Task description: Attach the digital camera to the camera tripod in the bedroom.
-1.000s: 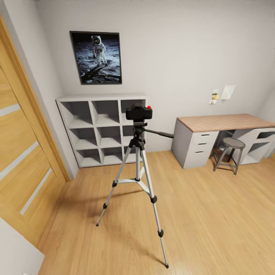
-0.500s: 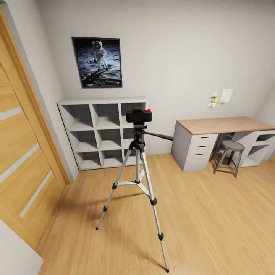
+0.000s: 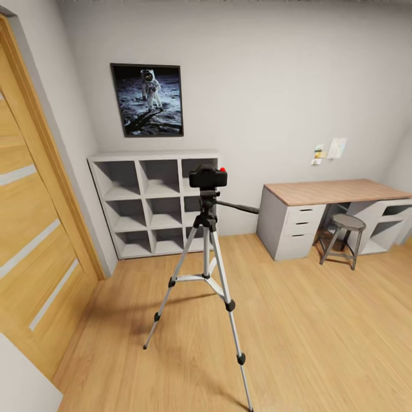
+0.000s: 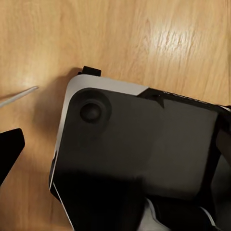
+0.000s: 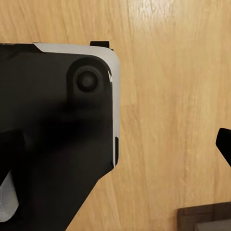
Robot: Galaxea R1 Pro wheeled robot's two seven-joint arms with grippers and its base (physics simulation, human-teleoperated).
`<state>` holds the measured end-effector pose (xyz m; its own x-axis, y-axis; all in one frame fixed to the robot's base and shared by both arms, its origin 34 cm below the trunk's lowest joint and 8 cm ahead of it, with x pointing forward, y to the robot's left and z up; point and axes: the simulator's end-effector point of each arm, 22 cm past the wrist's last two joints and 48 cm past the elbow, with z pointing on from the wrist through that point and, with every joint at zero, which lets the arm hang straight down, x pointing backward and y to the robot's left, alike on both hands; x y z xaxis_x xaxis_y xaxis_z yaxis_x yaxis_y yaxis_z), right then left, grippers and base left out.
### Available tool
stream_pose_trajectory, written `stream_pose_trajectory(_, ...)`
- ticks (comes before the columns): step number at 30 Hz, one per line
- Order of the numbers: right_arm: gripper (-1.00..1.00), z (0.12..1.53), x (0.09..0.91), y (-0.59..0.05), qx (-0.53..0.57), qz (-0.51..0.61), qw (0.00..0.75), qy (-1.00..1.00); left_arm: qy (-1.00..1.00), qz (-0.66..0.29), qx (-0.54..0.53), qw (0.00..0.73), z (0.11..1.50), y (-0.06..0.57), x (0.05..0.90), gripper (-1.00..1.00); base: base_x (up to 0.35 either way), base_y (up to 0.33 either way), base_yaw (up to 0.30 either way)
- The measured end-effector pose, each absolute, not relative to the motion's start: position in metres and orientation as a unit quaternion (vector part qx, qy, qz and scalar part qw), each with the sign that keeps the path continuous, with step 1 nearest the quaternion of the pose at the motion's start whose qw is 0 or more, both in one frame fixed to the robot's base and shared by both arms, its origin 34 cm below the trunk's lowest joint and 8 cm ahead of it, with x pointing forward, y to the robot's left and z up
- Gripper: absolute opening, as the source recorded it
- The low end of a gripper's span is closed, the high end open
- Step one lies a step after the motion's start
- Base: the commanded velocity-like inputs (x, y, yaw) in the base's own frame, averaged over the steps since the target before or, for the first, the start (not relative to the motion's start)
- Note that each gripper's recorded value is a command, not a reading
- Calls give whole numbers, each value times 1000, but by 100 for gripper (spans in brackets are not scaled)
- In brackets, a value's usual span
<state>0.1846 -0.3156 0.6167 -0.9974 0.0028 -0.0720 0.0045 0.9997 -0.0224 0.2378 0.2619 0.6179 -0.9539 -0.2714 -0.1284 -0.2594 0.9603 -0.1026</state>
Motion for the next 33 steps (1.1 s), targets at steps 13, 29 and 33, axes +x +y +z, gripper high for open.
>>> stream_pose_trajectory(13, 100, 618, 193, -315, 2, -11, 46, 999, 986, -40, -129, 98, 622, 266, 251, 100, 0, 0, 0)
stream_pose_trajectory(29, 100, 621, 203, -315, 2, -11, 60, 998, 983, -38, -125, 129, 627, 270, 268, 100, 0, 0, -42)
stream_pose_trajectory(33, 100, 621, 205, -315, 2, -11, 63, 998, 983, -38, -125, 132, 628, 270, 271, 100, 0, 0, -88)
